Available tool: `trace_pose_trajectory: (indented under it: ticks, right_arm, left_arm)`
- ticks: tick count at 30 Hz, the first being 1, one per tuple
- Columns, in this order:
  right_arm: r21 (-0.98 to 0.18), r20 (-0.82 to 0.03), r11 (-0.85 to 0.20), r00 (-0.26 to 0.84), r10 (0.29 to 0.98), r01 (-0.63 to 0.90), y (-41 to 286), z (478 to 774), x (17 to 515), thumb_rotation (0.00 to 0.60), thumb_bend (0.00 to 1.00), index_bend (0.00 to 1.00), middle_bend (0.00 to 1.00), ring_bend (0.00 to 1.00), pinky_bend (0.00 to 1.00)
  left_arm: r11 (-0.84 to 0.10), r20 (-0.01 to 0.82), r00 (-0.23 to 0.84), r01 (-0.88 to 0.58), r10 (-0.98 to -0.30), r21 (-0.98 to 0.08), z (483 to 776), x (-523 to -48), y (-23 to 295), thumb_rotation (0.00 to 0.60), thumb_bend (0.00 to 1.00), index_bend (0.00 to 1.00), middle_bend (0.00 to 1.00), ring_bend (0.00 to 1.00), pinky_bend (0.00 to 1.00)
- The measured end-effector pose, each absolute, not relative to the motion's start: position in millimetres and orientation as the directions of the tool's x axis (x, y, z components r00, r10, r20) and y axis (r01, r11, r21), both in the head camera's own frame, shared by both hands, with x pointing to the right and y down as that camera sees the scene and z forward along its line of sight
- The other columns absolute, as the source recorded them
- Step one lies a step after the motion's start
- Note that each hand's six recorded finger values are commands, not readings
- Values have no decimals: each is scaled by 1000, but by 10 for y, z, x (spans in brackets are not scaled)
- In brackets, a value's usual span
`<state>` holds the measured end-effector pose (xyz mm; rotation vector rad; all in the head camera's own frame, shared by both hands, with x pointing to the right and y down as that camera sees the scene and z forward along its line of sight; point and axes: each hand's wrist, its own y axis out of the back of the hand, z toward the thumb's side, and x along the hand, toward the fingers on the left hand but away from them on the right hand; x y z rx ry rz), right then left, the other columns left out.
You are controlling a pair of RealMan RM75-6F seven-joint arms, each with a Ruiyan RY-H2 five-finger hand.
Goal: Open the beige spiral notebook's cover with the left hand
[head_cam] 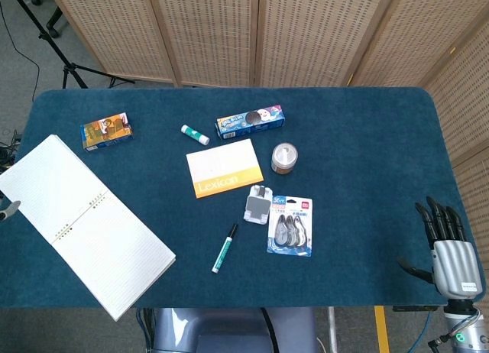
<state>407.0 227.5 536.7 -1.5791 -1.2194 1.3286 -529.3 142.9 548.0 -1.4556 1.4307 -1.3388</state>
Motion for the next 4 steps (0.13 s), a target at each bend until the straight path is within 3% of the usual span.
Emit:
trace_pose_trajectory:
  ticks: [4]
  right_arm:
    - [-939, -276, -273, 14, 961, 210, 2265, 5330, 4088, 600, 0, 0, 0, 0, 0]
  left_arm:
    - [-205, 229, -33, -335, -973, -920, 5423, -5094, 1755, 600, 0, 0, 0, 0, 0]
